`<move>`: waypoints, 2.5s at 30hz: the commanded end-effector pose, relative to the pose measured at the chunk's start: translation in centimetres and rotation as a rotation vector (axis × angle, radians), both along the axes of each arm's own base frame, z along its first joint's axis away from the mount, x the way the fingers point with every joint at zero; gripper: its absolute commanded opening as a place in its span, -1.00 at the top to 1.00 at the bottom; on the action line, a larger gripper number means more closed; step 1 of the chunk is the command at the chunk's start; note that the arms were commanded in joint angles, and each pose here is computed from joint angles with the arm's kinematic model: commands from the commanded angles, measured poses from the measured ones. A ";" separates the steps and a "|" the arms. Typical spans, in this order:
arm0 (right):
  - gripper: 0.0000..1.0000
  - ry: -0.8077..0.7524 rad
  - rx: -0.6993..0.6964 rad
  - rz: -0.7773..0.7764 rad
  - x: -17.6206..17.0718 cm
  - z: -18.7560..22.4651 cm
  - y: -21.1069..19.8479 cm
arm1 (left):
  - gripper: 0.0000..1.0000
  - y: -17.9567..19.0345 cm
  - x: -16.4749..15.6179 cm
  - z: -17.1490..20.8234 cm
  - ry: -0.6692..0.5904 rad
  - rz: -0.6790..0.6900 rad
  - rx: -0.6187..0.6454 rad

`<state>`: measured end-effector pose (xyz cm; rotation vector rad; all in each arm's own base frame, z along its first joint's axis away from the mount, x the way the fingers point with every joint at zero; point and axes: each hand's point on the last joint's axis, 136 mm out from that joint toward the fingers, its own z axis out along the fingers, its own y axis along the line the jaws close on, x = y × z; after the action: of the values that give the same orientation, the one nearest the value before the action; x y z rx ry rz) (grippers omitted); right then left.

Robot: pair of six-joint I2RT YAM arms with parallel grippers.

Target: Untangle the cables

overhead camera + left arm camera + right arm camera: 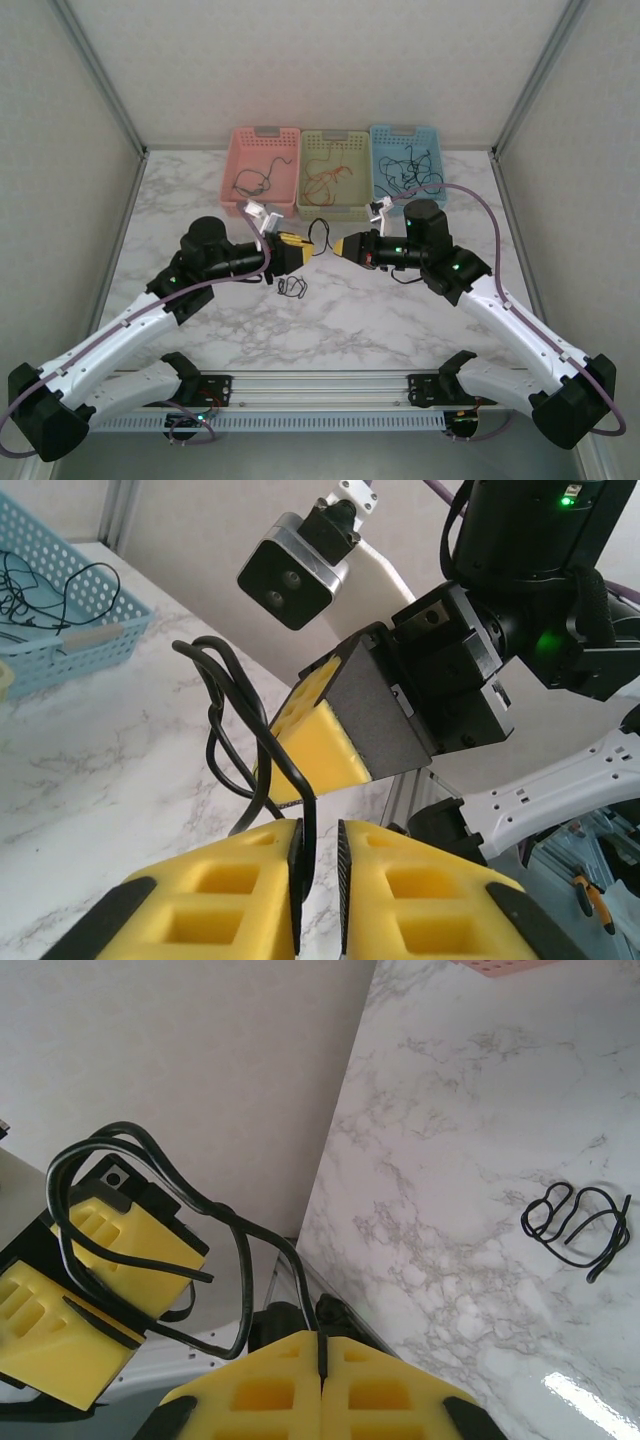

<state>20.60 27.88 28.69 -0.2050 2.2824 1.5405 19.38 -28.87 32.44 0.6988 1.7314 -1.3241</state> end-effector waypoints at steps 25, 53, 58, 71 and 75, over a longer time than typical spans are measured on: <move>1.00 -0.219 -0.279 -0.278 5.2 -3.1 -4.0 | -0.24 3.5 1.8 -3.9 0.365 0.324 0.219; 1.00 -0.279 -0.304 -0.137 3.5 -4.9 -3.1 | -0.09 -3.5 5.6 -2.1 0.147 0.088 0.260; 1.00 -0.277 -0.318 -0.131 3.3 -5.3 -3.2 | 0.26 -3.9 5.7 -2.2 0.159 0.072 0.270; 1.00 -0.298 -0.333 -0.125 3.3 -5.6 -3.4 | 1.00 -4.4 5.6 -1.5 0.215 0.026 0.187; 1.00 -0.299 -0.370 -0.145 3.8 -6.8 -3.9 | 1.00 -5.0 4.6 0.8 0.227 -0.061 0.043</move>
<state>24.45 24.54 23.32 -0.3247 2.2410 0.9892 25.40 -33.04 29.44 0.6114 2.0903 -1.2604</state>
